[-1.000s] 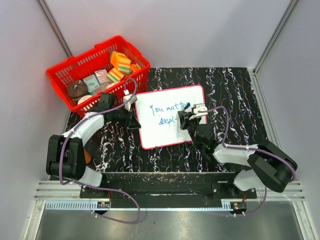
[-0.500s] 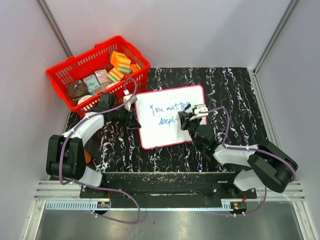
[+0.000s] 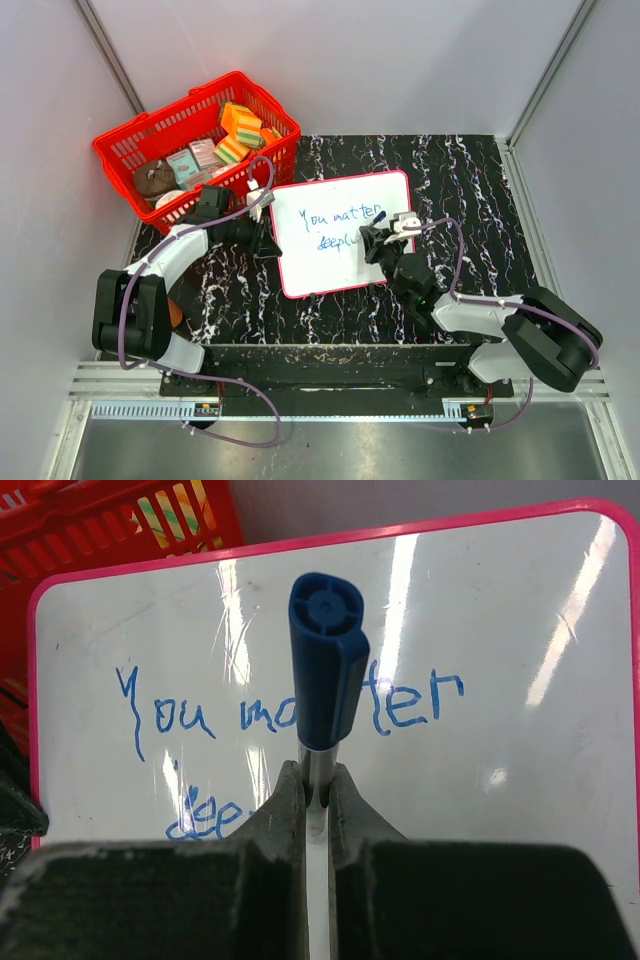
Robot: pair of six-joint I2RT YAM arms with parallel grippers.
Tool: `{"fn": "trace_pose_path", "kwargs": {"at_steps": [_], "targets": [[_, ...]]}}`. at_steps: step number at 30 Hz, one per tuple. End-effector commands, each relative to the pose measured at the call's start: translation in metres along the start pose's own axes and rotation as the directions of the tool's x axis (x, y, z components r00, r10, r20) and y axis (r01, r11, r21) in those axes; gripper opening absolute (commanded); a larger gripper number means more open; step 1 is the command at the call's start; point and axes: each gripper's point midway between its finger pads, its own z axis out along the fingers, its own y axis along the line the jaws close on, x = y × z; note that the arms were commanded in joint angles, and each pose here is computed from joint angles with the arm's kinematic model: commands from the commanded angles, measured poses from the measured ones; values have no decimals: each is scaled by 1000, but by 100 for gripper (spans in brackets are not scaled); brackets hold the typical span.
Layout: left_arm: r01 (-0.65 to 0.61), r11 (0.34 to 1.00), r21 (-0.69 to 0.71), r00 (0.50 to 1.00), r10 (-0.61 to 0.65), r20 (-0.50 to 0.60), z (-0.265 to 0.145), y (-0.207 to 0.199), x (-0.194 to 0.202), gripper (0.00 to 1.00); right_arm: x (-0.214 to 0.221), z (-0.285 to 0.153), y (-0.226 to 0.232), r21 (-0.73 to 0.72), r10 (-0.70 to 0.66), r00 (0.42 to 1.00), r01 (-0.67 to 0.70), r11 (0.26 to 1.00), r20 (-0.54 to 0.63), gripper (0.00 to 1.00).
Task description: Write a sentence on the whiteboard
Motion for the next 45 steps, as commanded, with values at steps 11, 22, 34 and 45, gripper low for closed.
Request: {"fn": "trace_pose_path", "kwargs": {"at_steps": [11,22,34,45], "targets": [[-125,992,-14,990,126,59,-7,-3,-20,0,-37,4,-2,32,21,994,-25,999,104,0],[-128,992,-16,990,128,60,-7,-3,-21,0,-27,11,-2,39,17,995,-21,999,99,0],[-123,992,-13,991,124,56,-6,-2,-19,0,-22,13,-3,48,4,996,-8,999,87,0],[-123,992,-13,991,124,56,-6,-2,-19,0,-5,10,-2,29,19,999,-20,999,41,0]]}}
